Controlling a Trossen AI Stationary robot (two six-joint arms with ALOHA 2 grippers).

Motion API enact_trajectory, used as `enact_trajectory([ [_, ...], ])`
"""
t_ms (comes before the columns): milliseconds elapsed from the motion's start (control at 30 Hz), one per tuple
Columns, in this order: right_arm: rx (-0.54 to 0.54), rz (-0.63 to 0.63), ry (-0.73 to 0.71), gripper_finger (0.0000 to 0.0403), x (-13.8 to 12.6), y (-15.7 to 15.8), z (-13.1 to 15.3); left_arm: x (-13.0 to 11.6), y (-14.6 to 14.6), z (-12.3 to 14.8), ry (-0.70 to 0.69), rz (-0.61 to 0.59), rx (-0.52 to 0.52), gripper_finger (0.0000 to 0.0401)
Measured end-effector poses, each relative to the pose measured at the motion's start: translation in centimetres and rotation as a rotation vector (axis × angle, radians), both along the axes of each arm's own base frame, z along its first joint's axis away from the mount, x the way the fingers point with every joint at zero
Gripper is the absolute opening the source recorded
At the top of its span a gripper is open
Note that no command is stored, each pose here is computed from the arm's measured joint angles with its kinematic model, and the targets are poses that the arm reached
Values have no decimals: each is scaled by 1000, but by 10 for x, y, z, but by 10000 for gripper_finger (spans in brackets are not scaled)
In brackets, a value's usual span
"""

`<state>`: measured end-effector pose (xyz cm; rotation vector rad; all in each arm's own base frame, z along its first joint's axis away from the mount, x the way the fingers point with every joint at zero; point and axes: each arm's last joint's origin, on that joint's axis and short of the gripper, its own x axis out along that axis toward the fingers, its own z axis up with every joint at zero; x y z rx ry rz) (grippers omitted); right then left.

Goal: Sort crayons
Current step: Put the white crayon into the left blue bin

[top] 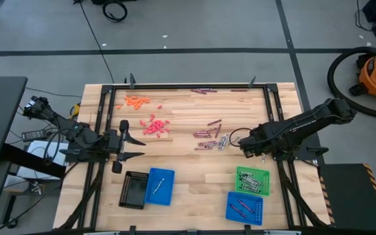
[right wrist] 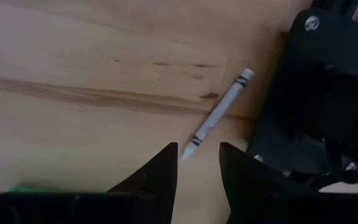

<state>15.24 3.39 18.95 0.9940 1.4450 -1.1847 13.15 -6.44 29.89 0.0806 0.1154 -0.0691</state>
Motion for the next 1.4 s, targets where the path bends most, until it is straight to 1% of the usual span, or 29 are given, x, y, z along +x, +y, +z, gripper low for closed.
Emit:
enact_trajectory([
  [100, 27, -6, -21, 127, 2, 1, -3, 0, 0, 0, 1, 0, 0, 160],
  [167, 66, 0, 4, 126, 3, 1, -3, 0, 0, 0, 0, 0, -1, 160],
  [267, 154, 81, 15, 125, 11, 2, -4, 0, 0, 0, -3, -1, 6, 160],
  [300, 181, 102, 40, 124, 12, 2, -6, 0, 0, 0, -4, -1, 9, 160],
  [433, 296, 217, 187, 124, 16, -3, -18, 0, 0, 3, -32, -4, 25, 160],
  [533, 357, 311, 292, 124, 18, -7, -29, 0, 0, 4, -44, -5, 33, 160],
  [633, 412, 373, 316, 124, 24, -10, -41, 0, 0, 5, -53, -7, 48, 160],
  [733, 449, 410, 330, 124, 30, -14, -53, 1, 0, 5, -53, -7, 54, 160],
  [900, 519, 499, 368, 124, 32, -19, -66, 0, 0, 5, -52, -7, 55, 160],
  [1033, 546, 606, 377, 123, 34, -22, -71, 0, 0, 5, -52, -7, 53, 160],
  [1133, 508, 660, 340, 124, 37, -23, -74, 0, 0, 5, -52, -7, 53, 160],
  [1233, 463, 677, 299, 124, 40, -24, -74, 0, 0, 5, -47, -7, 47, 160],
  [1400, 435, 654, 342, 124, 38, -24, -71, 0, 0, 2, -26, -5, 34, 160],
])
